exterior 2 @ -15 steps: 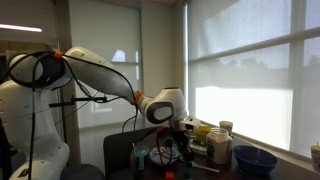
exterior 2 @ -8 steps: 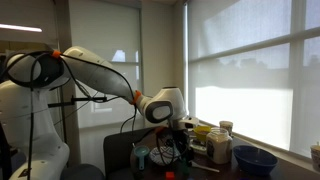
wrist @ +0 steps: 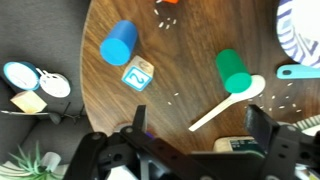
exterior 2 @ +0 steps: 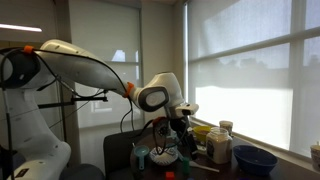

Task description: Move the green cylindrical block a little to the left, pick up the blue cylindrical block and place it next to the green cylindrical block, move the blue cylindrical block a little to the left, pick up the orange rectangular block and put it on top of both the green and blue cylindrical blocks

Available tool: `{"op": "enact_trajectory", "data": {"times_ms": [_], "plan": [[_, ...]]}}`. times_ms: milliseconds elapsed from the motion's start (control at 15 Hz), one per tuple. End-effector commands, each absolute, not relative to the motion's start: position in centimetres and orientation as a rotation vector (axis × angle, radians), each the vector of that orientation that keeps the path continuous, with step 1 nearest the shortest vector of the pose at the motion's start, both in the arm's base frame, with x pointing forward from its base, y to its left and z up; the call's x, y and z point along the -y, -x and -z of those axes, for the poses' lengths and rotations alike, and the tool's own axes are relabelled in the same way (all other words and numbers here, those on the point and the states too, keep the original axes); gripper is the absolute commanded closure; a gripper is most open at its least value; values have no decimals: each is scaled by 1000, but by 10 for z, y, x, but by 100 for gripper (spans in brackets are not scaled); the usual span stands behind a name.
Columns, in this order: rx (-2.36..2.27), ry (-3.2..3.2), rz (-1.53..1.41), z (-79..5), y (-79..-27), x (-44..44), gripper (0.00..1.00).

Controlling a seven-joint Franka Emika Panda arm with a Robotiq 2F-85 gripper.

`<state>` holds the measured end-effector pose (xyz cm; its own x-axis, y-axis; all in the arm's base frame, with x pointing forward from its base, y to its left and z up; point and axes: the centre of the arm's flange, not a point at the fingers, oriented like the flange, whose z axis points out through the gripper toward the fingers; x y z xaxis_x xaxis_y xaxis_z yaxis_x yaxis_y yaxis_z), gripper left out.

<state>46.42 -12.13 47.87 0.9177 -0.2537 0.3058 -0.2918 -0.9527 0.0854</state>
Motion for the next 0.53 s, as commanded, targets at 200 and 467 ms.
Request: {"op": "enact_trajectory", "data": {"times_ms": [200,467], "plan": [[670,-2825,-422,-491,-441,165,0],[713,-2805,-418,-489,-438,170,0]]}}
